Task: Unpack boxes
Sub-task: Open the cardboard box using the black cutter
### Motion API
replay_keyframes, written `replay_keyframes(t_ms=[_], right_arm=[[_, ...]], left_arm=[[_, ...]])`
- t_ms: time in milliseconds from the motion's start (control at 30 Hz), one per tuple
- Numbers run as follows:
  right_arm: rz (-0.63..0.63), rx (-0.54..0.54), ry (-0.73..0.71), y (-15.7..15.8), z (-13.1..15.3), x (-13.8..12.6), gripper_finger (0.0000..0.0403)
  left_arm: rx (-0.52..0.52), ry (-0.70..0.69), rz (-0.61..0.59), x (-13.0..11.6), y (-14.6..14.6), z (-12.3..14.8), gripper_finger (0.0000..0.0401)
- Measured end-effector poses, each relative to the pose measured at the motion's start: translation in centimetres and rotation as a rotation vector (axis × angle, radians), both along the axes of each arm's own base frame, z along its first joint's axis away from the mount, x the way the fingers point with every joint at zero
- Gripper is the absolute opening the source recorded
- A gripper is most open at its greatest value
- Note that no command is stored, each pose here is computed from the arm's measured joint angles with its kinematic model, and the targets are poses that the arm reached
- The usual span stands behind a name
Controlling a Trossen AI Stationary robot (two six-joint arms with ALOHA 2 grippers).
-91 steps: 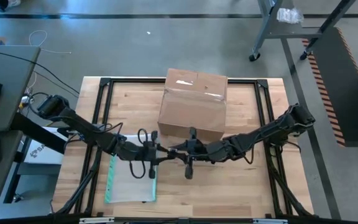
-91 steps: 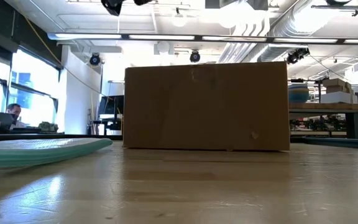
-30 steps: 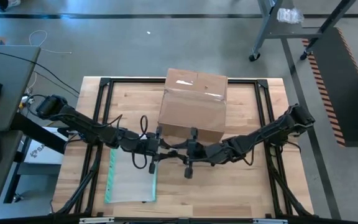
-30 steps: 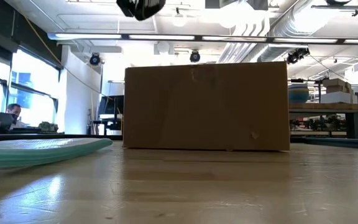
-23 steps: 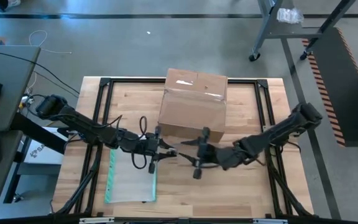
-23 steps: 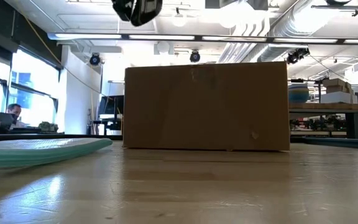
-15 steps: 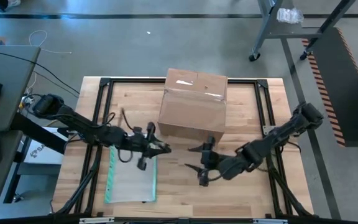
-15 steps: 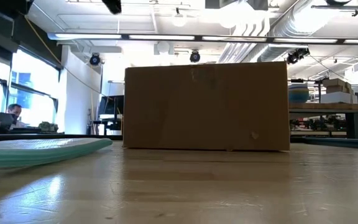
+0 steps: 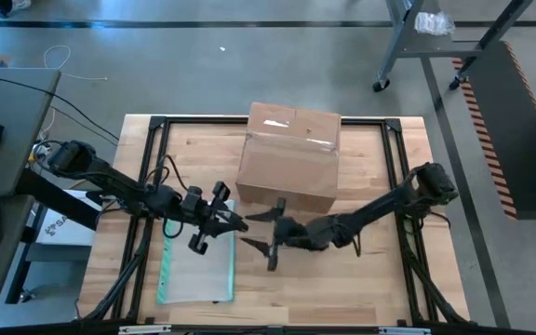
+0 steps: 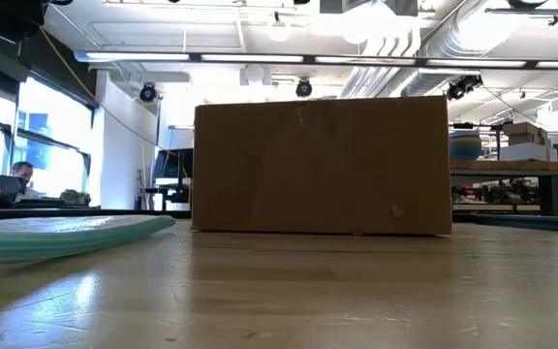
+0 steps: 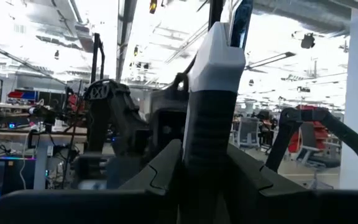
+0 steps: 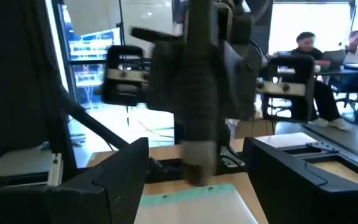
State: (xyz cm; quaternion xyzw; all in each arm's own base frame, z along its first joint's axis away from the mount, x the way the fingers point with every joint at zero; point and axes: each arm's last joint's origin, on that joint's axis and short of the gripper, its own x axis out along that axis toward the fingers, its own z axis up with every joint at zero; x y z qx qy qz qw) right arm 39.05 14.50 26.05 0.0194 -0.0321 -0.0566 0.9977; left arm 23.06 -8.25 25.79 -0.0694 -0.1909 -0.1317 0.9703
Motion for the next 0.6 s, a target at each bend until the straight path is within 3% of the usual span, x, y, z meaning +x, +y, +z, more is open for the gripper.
replay_keyframes(t_ms=[167, 600], right_arm=[[0.077, 0.013, -0.030, -0.96, 0.24, 0.47, 0.0227], [0.019, -0.026, -0.034, -1.23, 0.37, 0.47, 0.0065]], left_arm=[[0.003, 0.020, 0.011, 0.08, 0.00, -0.18, 0.0067], [-0.004, 0.056, 0.046, 0.21, 0.07, -0.45, 0.0067]])
